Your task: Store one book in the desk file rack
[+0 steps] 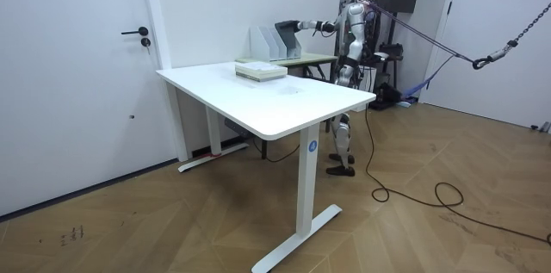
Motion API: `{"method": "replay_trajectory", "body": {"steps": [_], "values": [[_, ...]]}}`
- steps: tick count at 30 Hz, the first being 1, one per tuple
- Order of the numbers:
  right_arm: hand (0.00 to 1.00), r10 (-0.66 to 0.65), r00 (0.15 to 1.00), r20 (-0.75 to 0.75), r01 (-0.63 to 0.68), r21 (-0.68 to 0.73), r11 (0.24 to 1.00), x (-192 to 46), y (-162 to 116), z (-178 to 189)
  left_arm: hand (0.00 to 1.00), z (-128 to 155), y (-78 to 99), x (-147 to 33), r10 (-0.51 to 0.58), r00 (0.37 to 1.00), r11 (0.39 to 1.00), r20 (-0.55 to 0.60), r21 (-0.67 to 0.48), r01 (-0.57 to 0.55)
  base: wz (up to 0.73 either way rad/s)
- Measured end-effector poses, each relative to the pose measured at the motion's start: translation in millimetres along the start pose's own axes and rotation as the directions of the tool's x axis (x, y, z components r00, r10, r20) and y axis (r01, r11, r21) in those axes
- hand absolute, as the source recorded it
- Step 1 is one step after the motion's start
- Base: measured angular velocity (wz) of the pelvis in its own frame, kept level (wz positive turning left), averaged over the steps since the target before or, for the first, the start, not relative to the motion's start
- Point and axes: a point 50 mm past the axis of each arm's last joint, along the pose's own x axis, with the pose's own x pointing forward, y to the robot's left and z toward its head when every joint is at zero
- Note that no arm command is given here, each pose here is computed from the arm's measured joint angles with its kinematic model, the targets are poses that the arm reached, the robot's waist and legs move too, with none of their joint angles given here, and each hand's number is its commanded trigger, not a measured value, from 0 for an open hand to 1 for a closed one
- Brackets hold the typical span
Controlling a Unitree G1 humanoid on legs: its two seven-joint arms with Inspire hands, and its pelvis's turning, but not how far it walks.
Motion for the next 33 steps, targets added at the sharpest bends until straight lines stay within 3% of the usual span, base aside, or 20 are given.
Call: {"method": "replay_trajectory", "body": {"steps": [33], "values": [[0.0,0.001,0.997,0.071,-0.008,0.1,0.995,3,7,49,0.0,1,-1.7,-2.4,0.02,1.0,1.0,0.015,0.017,-0.02,0.0]]}}
